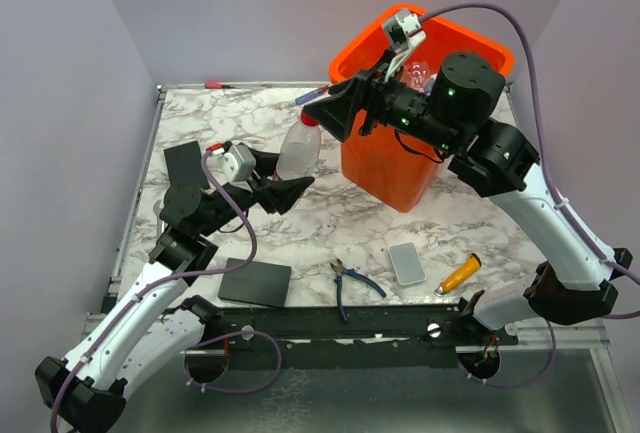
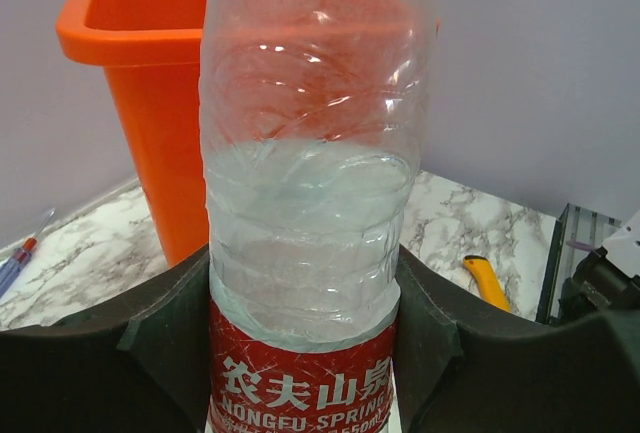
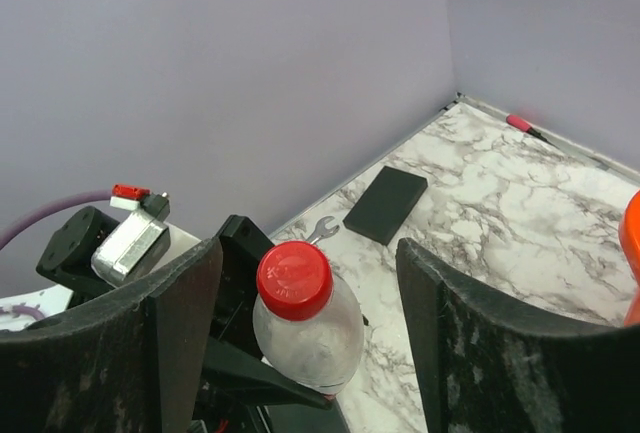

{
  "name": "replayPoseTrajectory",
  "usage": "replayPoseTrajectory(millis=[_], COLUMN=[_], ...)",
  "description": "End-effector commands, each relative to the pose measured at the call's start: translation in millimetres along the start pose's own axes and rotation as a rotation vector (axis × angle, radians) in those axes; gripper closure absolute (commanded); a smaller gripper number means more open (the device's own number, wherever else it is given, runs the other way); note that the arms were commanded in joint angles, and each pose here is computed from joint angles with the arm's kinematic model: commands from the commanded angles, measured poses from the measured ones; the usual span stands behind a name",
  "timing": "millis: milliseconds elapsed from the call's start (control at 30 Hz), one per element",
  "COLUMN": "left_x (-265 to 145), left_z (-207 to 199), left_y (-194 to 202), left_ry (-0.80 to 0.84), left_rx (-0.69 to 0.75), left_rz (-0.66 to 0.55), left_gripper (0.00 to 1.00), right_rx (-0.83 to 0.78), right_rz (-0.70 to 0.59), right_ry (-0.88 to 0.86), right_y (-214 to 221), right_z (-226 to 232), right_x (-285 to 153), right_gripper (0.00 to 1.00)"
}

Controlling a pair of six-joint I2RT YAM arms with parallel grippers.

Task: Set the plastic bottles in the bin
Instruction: Pick up the plastic bottle at the center of the board.

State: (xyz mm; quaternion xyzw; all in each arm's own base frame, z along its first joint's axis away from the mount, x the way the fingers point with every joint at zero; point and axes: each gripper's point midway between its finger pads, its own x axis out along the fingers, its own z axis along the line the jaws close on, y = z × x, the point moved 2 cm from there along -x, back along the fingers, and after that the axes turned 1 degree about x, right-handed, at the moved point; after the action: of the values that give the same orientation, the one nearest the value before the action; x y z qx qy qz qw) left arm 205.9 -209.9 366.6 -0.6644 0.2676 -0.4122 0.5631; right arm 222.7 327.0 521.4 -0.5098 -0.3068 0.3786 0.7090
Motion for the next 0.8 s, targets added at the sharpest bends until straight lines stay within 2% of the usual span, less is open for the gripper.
replayPoseTrajectory(millis=[0, 333, 400, 567, 633, 700, 733, 767], left_x=[-1.3, -2.9, -3.3, -4.0, -3.7, -3.8, -4.5, -5.3], left_z=[-5.7, -4.4, -5.1, -6.3, -5.7, -4.6, -1.7, 2.6], left_y=[2.3, -2.4, -4.6, -5.7, -5.1, -6.4, -7.2, -7.9], left_ry=[0.036, 0.015, 0.016, 0.017, 0.014, 0.001, -0.021, -0.054], left_rx=[0.035, 0.036, 0.032, 0.026, 0.021, 0.007, -0.004, -0.02], left_rz=[-0.026, -0.057, -0.064, -0.07, -0.069, -0.074, -0.08, -0.087], left_gripper=[0.43, 0.43, 0.43, 0.42, 0.39, 0.29, 0.21, 0.05], right_rx=[0.019, 0.052, 0.058, 0.063, 0.065, 0.067, 0.068, 0.066], right_rz=[-0.01, 0.084, 0.091, 0.065, 0.065, 0.063, 0.058, 0.051], right_ry=[-0.038, -0.032, -0.011, -0.007, -0.012, -0.022, -0.023, -0.019], right_y=[0.4, 35.3, 41.0, 41.1, 41.8, 40.3, 38.4, 35.7], right_z=[6.3, -1.5, -5.9, -7.0, -6.2, -4.1, -3.4, -3.3], right_x=[10.2, 24.1, 24.3, 19.5, 19.4, 18.3, 17.1, 15.1], right_gripper=[0.29, 0.27, 0.31, 0.56, 0.68, 0.84, 0.96, 0.99])
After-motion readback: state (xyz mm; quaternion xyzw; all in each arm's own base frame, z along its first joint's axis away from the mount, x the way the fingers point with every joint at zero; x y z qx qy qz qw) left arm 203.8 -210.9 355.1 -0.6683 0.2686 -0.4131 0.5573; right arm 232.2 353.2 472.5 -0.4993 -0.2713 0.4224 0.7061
